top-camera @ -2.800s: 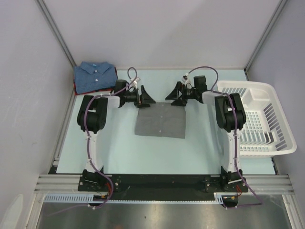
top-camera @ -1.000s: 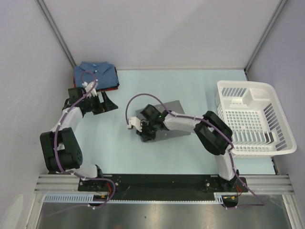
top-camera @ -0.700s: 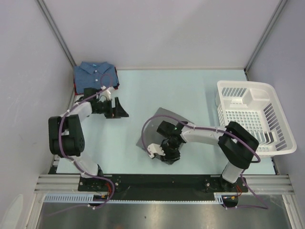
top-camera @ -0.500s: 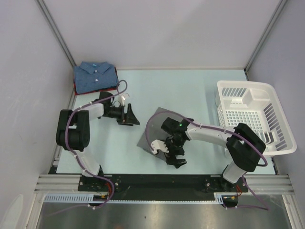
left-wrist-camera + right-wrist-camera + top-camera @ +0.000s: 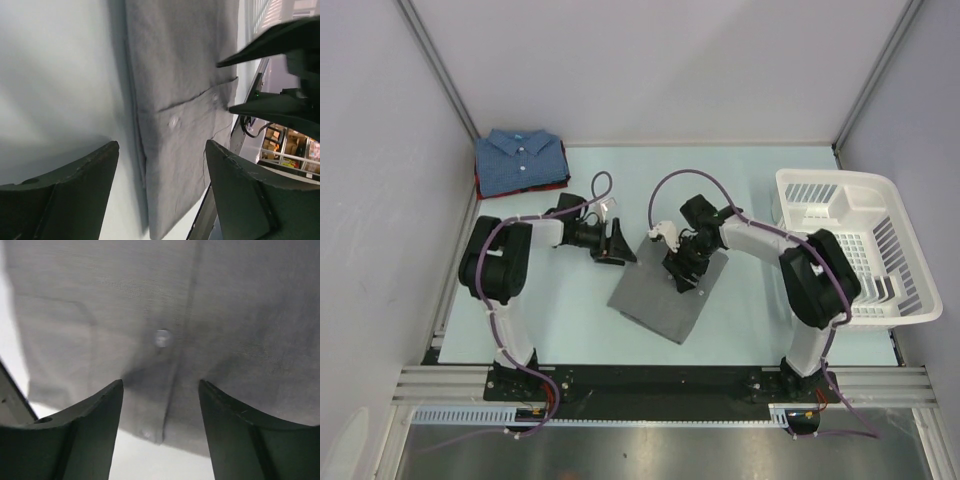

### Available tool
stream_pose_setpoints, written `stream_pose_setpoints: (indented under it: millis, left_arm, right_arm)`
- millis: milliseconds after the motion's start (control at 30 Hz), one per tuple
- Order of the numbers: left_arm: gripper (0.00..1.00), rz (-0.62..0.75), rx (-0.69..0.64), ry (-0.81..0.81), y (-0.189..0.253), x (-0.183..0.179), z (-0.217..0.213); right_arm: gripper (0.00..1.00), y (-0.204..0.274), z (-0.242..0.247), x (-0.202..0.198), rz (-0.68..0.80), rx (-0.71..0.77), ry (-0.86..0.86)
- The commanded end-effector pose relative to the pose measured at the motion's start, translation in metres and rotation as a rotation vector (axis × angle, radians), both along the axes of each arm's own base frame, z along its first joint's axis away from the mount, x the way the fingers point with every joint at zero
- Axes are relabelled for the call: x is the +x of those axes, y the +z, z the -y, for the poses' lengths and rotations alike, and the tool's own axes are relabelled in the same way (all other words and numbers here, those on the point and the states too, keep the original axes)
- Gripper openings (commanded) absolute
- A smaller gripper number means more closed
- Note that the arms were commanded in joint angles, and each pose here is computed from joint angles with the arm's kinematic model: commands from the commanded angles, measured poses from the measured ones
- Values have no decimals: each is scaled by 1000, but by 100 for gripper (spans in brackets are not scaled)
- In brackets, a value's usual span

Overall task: Fold and stack the long sleeve shirts
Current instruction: Fold the shirt

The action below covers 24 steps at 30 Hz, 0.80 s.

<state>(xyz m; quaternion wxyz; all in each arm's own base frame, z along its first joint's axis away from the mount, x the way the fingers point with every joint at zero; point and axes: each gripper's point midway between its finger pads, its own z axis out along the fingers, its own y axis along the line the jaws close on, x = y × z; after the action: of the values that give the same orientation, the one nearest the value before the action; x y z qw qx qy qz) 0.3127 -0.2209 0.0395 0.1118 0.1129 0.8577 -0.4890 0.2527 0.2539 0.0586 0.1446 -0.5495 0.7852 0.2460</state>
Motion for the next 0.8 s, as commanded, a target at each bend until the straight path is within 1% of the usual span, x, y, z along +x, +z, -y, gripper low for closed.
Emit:
stream_pose_setpoints:
  millis: [0,67,167,233,300,467,567,633,700,733,767]
  left_arm:
    - [79,-15,136,5,-42,1,9]
    - [79,-63,154,-2,-53,-6,16]
    - [78,-115,153,6,-60,-8,24]
    - [78,-115,155,6,-64,-10,29]
    - [78,-145,163,19,-70,-13,31]
    - [77,-180,164,-6,-80,-23,47]
    - [74,-195,145,-11,-79,-23,51]
    - [73,-182,117,-13,-72,-22,54]
    - [66,-162,89,-8,-65,-22,55]
    - [60,-121,64,1,-52,-16,57]
    - [57,-123,55,7,-50,-20,55]
  right_arm:
    - [64,-37,11,12,-63,-104,-115]
    - [59,-49,15,4,-110,-130,-118]
    - [56,-61,19,-2,-136,-145,-118]
    - [53,-63,20,-3,-144,-147,-125]
    - [53,-64,20,-5,-145,-147,-120]
    - [51,-65,21,-7,-152,-153,-121]
    - [51,-68,21,-9,-158,-158,-124]
    - [51,-68,21,-9,-160,-157,-132]
    - [51,-67,19,-8,-151,-153,-134]
    - [51,-67,19,-8,-150,-157,-136]
    - [51,-65,18,-7,-142,-154,-139]
